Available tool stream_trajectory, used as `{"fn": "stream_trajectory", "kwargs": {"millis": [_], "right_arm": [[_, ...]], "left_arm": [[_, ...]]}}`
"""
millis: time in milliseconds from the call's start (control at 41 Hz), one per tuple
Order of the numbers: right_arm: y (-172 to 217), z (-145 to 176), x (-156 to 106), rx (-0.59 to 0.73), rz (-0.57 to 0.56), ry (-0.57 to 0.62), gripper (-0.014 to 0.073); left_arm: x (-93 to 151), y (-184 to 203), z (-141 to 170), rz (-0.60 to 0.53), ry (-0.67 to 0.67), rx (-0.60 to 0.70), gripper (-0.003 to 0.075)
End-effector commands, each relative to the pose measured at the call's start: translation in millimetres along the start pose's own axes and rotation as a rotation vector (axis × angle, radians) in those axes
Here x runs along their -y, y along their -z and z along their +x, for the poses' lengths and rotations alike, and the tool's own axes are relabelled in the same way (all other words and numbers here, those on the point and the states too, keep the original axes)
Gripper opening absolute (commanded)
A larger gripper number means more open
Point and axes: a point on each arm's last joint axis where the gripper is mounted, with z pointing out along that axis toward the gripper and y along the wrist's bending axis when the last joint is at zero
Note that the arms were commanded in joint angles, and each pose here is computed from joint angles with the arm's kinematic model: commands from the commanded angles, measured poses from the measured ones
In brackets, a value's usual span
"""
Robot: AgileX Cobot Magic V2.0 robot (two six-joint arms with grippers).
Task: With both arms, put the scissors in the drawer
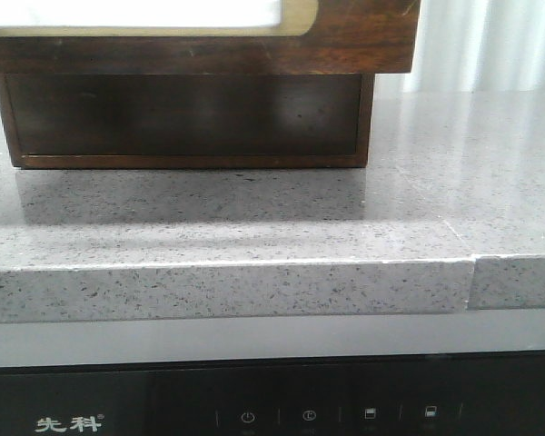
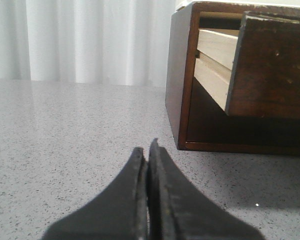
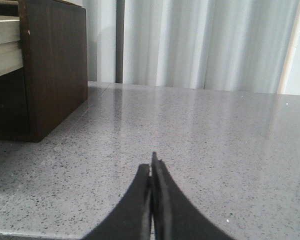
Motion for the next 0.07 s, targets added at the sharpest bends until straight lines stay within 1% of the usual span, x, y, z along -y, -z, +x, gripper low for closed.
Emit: {"fn": "stream_trajectory", "kwargs": {"millis": [0, 49], "right_arm": [[1.7, -8.2, 0.1, 0.100, 0.002, -0.002, -0.0121], [1.7, -8.2, 0.1, 0.100, 0.002, -0.002, -0.0121]], "left_arm": [[-0.3, 1.0, -0.2, 0.000, 0.008, 0.076, -0.0020], [-0.3, 1.0, -0.2, 0.000, 0.008, 0.076, -0.0020]]}}
